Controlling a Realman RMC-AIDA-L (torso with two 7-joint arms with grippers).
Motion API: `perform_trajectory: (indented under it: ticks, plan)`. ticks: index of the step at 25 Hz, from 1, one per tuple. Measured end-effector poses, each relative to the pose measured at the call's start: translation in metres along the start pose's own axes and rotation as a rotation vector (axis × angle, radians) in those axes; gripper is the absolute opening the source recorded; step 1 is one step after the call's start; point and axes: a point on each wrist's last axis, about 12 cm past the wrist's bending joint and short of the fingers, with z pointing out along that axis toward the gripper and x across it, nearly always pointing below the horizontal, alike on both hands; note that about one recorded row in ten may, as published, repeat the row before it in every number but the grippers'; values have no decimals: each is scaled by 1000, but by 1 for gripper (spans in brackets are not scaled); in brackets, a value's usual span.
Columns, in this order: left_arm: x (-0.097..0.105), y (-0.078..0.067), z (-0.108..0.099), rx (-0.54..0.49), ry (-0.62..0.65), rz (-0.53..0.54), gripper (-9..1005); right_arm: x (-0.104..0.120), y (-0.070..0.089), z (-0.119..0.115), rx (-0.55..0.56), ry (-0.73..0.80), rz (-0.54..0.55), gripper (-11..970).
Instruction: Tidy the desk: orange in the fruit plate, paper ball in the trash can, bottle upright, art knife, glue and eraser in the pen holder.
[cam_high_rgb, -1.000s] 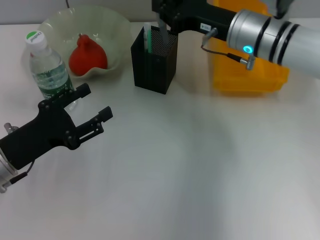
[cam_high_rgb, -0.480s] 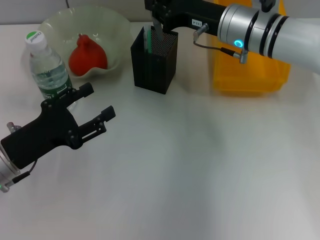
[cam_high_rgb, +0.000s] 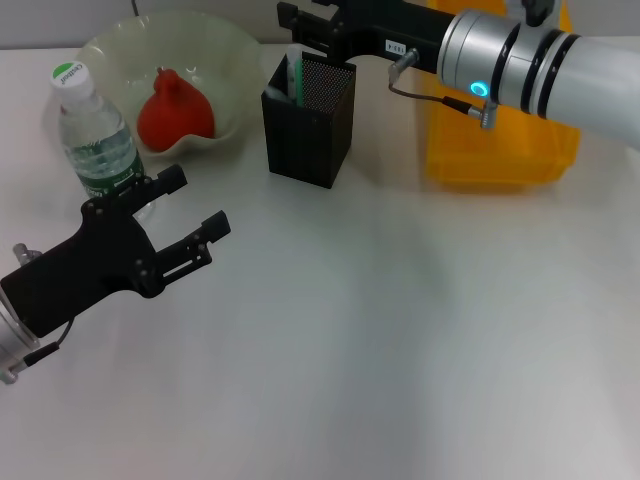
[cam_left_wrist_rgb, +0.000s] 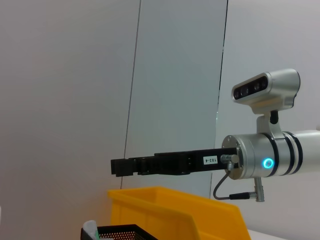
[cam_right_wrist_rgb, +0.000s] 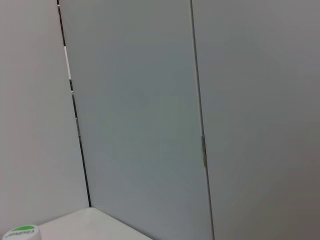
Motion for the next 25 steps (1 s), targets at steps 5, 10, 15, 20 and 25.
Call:
perform_trajectory:
  ticks: [5, 10, 15, 20, 25]
  plan:
    - [-1, 0, -1, 7, 3, 0, 785, 2, -2, -7, 10, -35, 26, 543]
    - [-1, -1, 0, 34, 15, -1, 785, 11, -7, -25, 33, -79, 70, 760]
    - [1, -9, 3, 130, 55, 2, 785, 27, 1, -71, -79, -180, 87, 812]
    - [-1, -14, 7, 257, 119, 3, 785, 47, 15, -131, -276, -164, 23, 811]
    - [-4, -12, 12, 301, 164, -34, 785, 66, 24, -167, -440, -32, 8, 811]
